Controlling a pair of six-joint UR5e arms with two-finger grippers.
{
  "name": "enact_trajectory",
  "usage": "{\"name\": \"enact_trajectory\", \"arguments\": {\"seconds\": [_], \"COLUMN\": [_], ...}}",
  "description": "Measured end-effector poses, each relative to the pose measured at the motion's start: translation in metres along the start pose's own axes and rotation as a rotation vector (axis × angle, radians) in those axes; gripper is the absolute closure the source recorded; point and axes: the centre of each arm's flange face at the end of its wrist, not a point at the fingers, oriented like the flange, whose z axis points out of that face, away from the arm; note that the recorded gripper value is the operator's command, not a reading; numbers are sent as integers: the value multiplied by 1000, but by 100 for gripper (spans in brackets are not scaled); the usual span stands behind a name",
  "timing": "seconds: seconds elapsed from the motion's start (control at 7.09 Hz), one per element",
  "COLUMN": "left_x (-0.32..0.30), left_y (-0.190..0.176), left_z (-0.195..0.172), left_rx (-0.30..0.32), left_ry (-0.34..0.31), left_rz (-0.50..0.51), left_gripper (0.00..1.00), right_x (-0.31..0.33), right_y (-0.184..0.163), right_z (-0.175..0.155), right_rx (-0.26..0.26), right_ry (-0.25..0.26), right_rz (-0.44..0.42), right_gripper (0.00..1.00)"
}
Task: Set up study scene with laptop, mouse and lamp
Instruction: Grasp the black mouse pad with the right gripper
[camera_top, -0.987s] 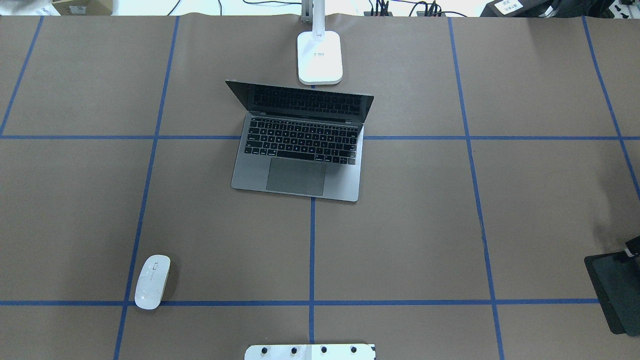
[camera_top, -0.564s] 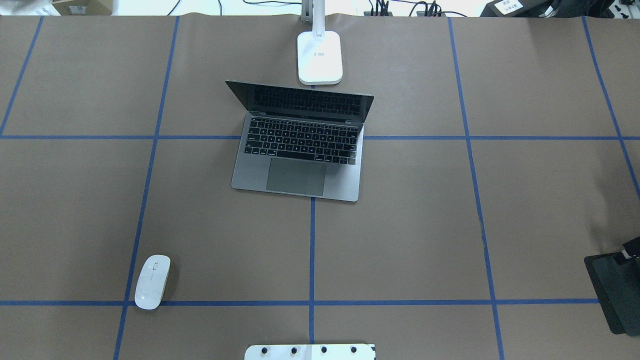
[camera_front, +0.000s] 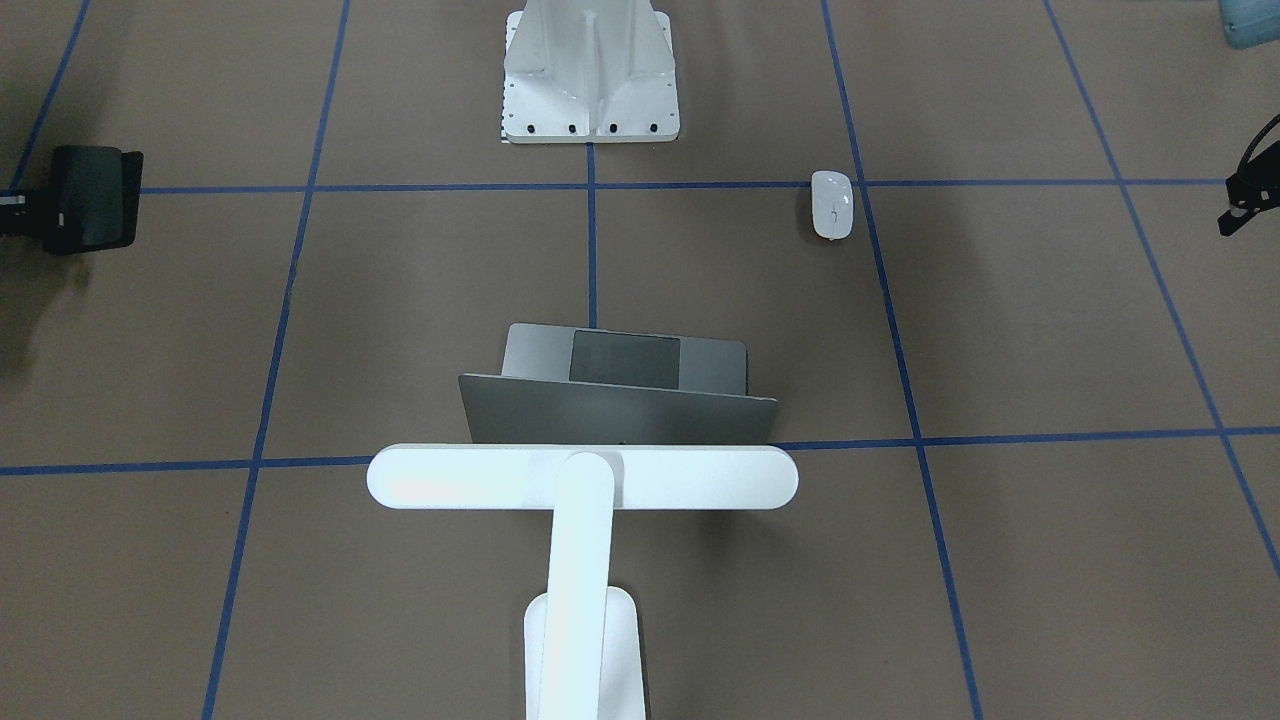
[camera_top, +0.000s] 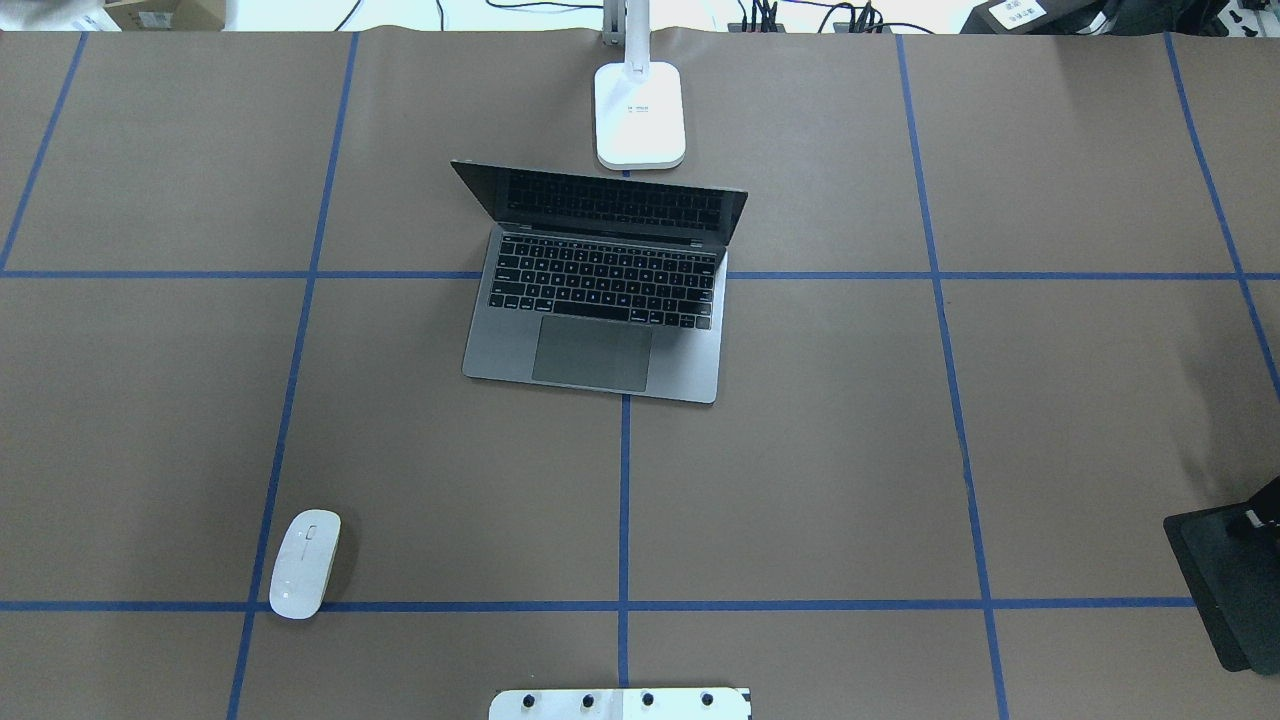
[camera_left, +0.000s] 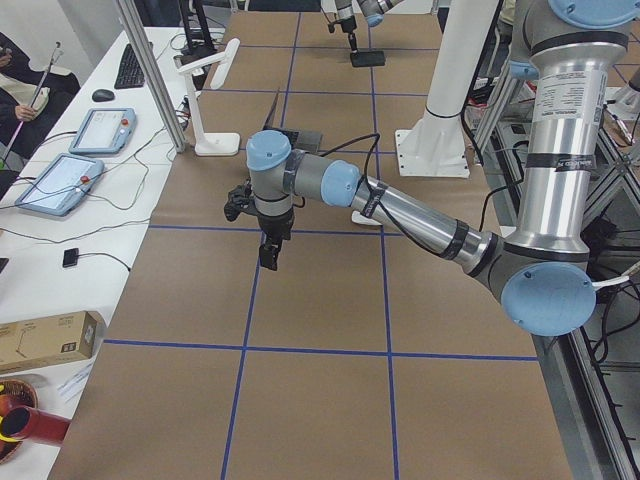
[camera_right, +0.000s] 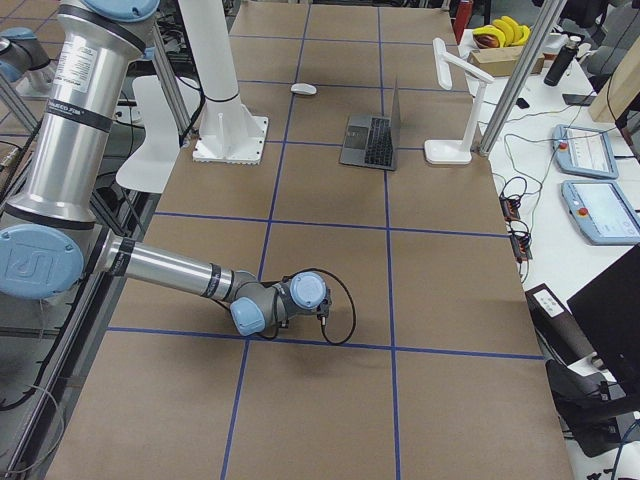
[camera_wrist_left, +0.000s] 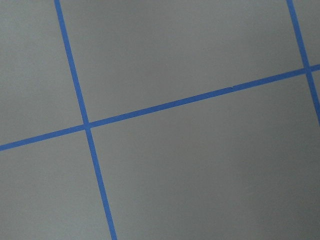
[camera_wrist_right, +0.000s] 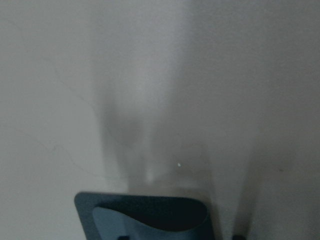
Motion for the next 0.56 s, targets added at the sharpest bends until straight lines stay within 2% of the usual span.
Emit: {"name": "enact_trajectory", "arguments": {"seconds": [0.56], "left_x": [-3], "left_y": [-2], "left_z": [-1], "left_rx": [-10], "left_ry": [0], "left_rz": [-9], "left_gripper": [1], "right_x": [-36], "right_y": [1], "right_z": [-18], "right_rx": [29], "right_ry": [-24], "right_rz": [-26], "right_gripper": [100]}}
